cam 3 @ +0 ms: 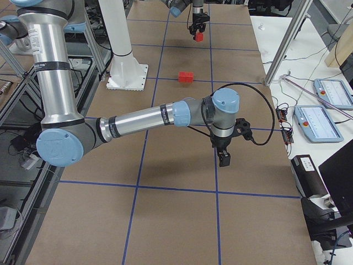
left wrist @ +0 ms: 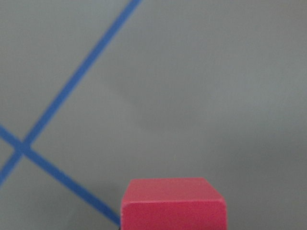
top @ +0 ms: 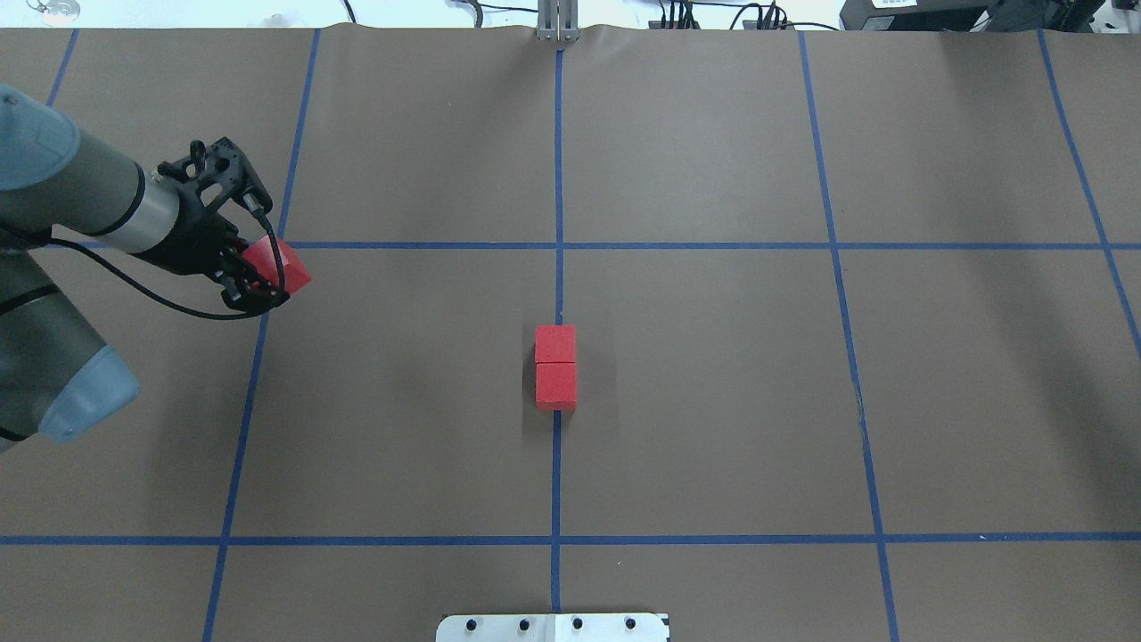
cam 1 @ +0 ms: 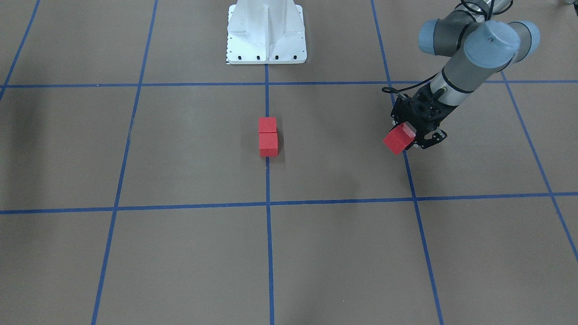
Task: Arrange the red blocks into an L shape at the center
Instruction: 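Lift the red cube with the left gripper toward the center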
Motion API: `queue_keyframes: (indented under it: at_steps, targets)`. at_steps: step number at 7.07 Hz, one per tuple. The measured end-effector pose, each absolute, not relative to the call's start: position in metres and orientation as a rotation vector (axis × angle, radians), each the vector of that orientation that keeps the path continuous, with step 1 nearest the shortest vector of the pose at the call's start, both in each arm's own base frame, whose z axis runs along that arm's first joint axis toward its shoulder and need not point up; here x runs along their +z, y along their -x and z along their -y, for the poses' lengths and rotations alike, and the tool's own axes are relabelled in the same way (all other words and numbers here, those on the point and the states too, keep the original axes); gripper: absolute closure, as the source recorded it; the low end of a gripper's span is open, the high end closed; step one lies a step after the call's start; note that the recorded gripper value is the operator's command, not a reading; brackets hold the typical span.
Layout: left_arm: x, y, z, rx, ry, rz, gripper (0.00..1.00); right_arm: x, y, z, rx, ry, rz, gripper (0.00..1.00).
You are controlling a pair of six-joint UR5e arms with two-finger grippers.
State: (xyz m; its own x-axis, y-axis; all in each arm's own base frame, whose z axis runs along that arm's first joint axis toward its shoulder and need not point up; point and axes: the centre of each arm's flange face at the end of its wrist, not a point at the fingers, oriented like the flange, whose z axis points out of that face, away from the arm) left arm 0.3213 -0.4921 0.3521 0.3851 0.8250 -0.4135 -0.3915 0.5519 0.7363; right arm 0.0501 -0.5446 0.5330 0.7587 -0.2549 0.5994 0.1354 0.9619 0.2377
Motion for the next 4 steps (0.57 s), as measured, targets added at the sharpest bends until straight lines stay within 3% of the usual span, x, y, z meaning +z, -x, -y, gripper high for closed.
queue_keyframes:
  at_steps: [2,4]
  targets:
    - [0.307,-0.317,0.52,0.799,-0.694,-0.814,0.94,0.534,-0.05,0.545,-0.213,-0.183,0.678,0.0]
    - [0.276,-0.322,0.528,0.797,-0.748,-0.815,1.0,0.534,-0.05,0.546,-0.213,-0.183,0.678,0.0]
